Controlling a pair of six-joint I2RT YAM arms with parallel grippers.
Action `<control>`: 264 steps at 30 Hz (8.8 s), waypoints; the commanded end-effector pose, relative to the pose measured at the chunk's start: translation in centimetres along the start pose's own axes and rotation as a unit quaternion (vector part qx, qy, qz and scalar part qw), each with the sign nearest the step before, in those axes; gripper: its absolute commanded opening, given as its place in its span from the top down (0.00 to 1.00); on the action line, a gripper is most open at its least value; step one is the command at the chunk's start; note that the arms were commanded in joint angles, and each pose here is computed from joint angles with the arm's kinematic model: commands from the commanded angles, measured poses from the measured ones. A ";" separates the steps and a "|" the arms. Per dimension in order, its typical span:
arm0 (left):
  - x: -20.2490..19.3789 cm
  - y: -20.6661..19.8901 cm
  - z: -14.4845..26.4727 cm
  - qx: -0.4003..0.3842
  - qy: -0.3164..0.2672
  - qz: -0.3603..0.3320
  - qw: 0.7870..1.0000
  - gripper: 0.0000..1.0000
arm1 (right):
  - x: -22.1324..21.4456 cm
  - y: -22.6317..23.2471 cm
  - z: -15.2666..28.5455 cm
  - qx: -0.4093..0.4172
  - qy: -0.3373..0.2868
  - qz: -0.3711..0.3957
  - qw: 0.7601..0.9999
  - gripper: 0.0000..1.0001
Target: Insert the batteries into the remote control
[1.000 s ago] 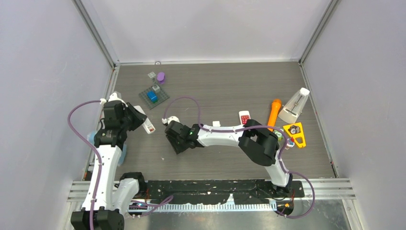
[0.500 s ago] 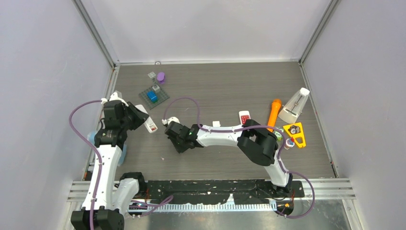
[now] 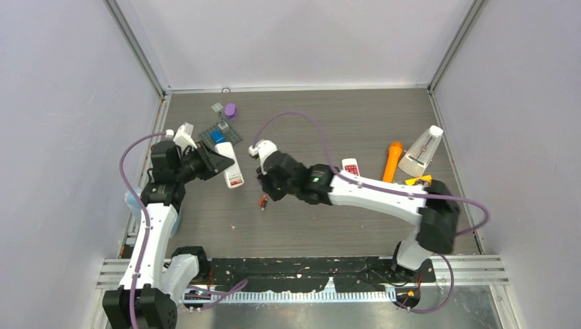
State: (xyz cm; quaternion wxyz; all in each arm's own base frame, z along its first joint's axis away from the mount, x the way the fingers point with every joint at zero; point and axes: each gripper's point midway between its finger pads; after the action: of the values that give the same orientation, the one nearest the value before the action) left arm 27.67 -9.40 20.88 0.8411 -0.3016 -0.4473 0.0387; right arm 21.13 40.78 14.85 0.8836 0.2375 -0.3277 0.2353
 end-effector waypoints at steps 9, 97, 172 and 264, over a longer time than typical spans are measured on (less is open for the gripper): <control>1.1 -12.6 0.8 -0.339 0.019 -0.058 0.939 1.00 | 6.4 -0.7 13.9 0.043 -0.083 0.147 0.985 0.95; -6.9 -16.3 -3.7 -0.387 0.212 0.090 0.893 1.00 | 4.6 -0.6 11.7 -0.044 0.031 0.245 0.968 0.40; 7.5 -21.9 2.2 -0.385 -0.017 0.259 0.885 1.00 | 11.2 -0.4 17.1 0.164 -0.165 -0.268 0.935 0.45; 8.1 -20.5 3.1 -0.343 -0.060 0.280 0.895 1.00 | 13.9 2.2 20.8 0.310 -0.221 -0.332 0.863 0.17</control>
State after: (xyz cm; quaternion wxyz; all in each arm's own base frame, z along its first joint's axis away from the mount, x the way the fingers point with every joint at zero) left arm 27.28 -22.26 34.66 0.6547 -0.6486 -0.3482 0.1717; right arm 19.46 32.86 37.60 0.7202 0.5979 -0.3511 -0.0252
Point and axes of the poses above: each gripper's point midway between its finger pads, its own z axis back along the fingers, its own y axis along the line the jaws close on, x = y × z, and after that the axes turned 13 degrees about -z, right-handed
